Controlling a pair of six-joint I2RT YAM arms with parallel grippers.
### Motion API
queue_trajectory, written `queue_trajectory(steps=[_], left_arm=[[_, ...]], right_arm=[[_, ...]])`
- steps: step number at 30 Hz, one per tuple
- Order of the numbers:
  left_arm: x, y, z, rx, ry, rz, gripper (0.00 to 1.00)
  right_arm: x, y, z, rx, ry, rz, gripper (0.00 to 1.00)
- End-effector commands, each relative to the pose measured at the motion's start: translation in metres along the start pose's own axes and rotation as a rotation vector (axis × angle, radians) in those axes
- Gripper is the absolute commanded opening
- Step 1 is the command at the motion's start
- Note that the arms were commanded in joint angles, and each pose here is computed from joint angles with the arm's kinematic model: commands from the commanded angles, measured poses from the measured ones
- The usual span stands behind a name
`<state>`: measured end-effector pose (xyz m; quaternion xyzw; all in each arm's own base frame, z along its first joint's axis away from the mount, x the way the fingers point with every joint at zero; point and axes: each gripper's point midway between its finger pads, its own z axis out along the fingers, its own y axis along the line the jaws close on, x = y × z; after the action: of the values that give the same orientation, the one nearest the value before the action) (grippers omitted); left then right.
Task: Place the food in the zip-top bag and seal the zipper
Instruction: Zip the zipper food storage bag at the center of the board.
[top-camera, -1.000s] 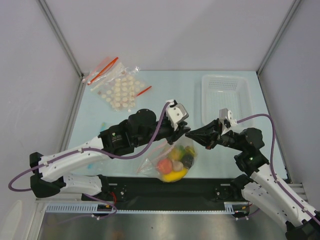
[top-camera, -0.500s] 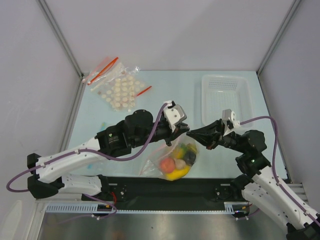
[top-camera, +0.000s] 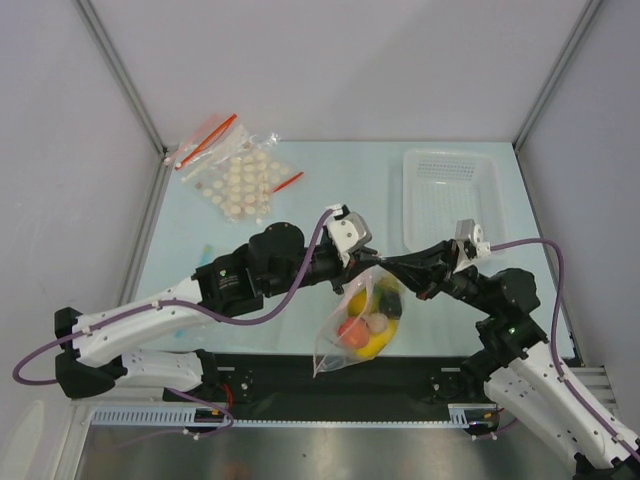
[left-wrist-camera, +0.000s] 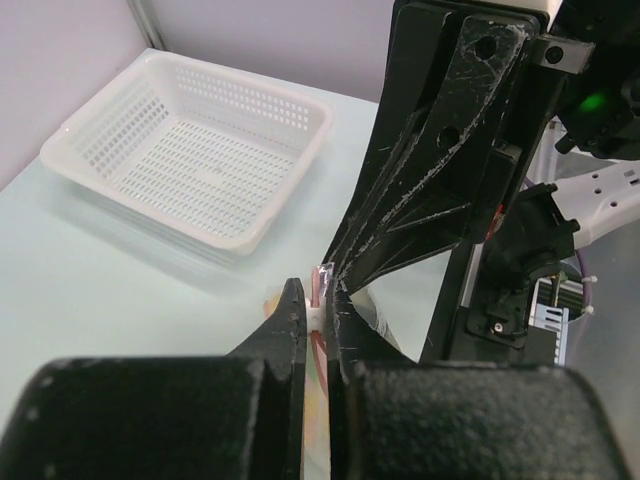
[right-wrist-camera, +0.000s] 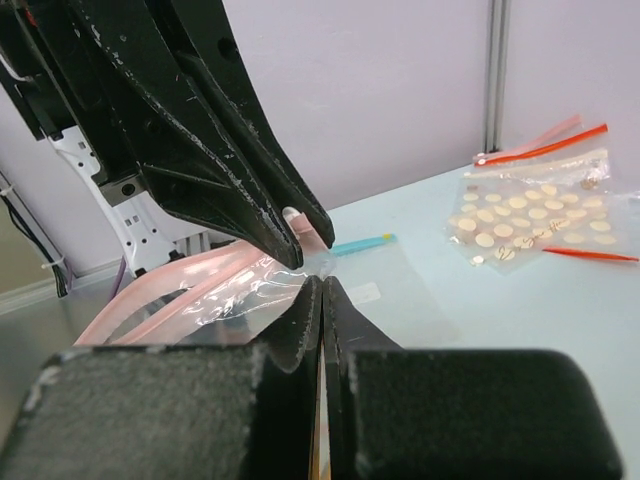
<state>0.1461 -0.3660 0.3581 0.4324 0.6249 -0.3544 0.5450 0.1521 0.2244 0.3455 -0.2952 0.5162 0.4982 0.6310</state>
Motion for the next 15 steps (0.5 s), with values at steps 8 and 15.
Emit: queue_trajectory(steps=[8, 15], left_arm=[[-0.021, -0.018, -0.024, 0.099, -0.040, -0.017, 0.00], [-0.041, -0.040, -0.041, 0.220, -0.073, -0.053, 0.00]], right_arm=[[-0.027, 0.007, -0.007, -0.031, -0.094, -0.172, 0.36], [-0.021, 0.034, -0.010, -0.187, -0.065, -0.223, 0.53]])
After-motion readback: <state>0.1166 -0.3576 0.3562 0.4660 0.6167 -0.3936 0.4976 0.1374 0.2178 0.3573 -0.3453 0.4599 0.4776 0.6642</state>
